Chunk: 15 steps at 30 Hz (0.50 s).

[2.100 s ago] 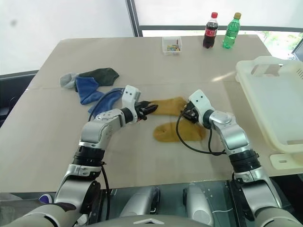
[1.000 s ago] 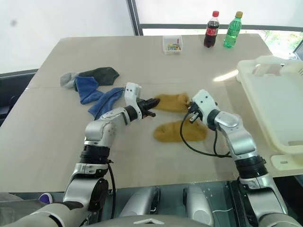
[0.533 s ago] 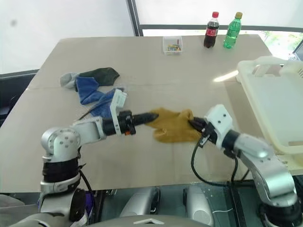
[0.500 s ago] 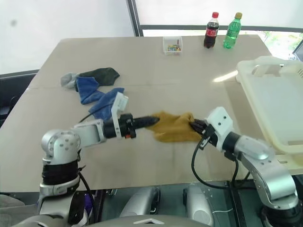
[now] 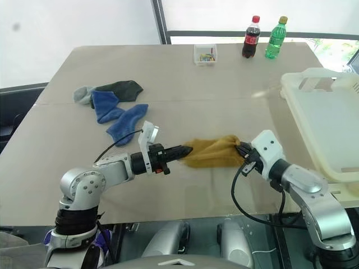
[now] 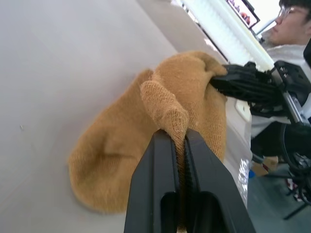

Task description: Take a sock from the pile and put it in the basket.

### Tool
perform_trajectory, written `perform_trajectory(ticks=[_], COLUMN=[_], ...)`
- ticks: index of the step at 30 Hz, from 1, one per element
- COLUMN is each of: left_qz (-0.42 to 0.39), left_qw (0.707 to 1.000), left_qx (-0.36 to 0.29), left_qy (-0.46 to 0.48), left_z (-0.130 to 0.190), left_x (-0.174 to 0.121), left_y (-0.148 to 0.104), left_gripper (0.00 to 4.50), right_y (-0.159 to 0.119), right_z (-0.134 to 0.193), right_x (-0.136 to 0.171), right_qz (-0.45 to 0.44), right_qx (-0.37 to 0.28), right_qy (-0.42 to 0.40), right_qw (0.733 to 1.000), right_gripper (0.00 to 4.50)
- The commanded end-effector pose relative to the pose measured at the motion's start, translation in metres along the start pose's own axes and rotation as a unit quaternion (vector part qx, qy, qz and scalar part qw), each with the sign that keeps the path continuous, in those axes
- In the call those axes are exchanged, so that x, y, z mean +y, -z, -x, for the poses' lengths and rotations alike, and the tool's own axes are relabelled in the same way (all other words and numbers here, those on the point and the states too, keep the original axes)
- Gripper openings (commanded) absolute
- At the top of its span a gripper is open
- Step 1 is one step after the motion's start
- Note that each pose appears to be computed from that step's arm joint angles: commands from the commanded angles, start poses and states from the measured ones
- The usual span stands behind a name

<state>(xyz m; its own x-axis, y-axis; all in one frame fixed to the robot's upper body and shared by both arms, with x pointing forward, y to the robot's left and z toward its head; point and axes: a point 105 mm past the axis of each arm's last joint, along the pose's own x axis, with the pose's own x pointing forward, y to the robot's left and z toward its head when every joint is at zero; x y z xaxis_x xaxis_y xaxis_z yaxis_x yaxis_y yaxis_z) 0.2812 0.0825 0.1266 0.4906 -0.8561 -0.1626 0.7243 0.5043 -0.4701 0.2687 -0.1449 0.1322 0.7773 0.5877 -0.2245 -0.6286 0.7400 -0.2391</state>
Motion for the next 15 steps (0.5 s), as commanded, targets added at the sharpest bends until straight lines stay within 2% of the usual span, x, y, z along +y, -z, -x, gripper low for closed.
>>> perform_trajectory(ticks=[1, 8, 15], left_qz=[-0.009, 0.006, -0.004], left_qw=[0.999, 0.998, 1.000], left_qx=[-0.011, 0.000, -0.024], left_qy=[-0.051, -0.058, -0.018], left_z=[0.001, -0.013, -0.005], left_x=[0.019, 0.020, 0.003], left_y=[0.005, 0.025, 0.009], left_gripper=[0.01, 0.01, 0.01], right_y=[0.005, 0.036, 0.018], right_z=[0.000, 0.000, 0.005], right_x=[-0.004, -0.008, -0.005], right_qz=[0.005, 0.004, 0.022], right_qx=[-0.002, 0.033, 0.005], right_qy=[0.013, 0.022, 0.012], right_qw=[1.000, 0.999, 1.000], right_gripper=[0.05, 0.05, 0.05])
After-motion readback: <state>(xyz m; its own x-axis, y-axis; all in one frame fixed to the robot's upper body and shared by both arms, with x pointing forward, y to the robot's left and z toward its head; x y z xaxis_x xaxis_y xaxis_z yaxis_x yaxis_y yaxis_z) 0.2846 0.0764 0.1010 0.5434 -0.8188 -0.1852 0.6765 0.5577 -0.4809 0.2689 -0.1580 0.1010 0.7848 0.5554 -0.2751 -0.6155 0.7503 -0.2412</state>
